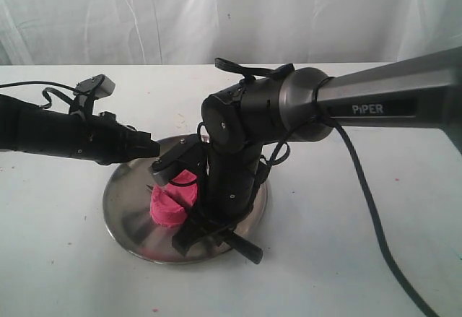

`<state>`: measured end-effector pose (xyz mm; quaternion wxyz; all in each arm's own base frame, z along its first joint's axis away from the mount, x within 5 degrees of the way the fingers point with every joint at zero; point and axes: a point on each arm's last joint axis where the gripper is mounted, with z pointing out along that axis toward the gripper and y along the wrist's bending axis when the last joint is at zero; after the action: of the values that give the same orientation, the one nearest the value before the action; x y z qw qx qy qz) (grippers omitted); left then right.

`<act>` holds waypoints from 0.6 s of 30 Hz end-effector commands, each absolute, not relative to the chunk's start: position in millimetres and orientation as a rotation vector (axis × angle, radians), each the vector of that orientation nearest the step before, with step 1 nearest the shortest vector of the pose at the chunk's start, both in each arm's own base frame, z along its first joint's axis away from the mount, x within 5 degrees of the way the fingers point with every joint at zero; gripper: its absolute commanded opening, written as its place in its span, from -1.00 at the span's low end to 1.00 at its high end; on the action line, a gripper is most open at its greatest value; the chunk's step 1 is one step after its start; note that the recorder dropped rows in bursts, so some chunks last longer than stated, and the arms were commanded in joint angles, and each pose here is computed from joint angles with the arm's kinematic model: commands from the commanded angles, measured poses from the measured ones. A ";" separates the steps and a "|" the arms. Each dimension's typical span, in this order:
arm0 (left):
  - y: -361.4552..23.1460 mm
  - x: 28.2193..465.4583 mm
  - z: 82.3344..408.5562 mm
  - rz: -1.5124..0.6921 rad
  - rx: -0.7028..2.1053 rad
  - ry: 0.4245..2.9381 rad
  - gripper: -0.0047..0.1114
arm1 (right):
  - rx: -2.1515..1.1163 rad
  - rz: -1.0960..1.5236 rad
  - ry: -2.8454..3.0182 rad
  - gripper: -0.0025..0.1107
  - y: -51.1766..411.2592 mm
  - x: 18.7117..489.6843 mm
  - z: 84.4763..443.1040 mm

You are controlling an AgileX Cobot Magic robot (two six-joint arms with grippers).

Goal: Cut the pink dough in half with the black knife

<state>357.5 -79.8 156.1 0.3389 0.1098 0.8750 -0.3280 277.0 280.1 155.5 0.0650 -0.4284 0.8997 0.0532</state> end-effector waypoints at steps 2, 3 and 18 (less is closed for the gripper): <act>-82.3 355.1 159.9 -0.885 0.284 2.264 -0.92 | -1.281 0.103 2.693 -0.96 278.3 281.1 156.6; -82.3 355.1 159.9 -0.885 0.284 2.264 -0.92 | -1.279 0.101 2.693 -0.96 278.3 281.2 156.6; -82.7 354.7 160.0 -0.890 0.292 2.264 -0.92 | -1.224 -0.020 2.678 -0.96 272.8 287.6 157.0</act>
<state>357.3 -80.0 156.2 0.3385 0.1110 0.8746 -0.3288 285.8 272.8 155.8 0.0918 -0.4141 0.9056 -0.0022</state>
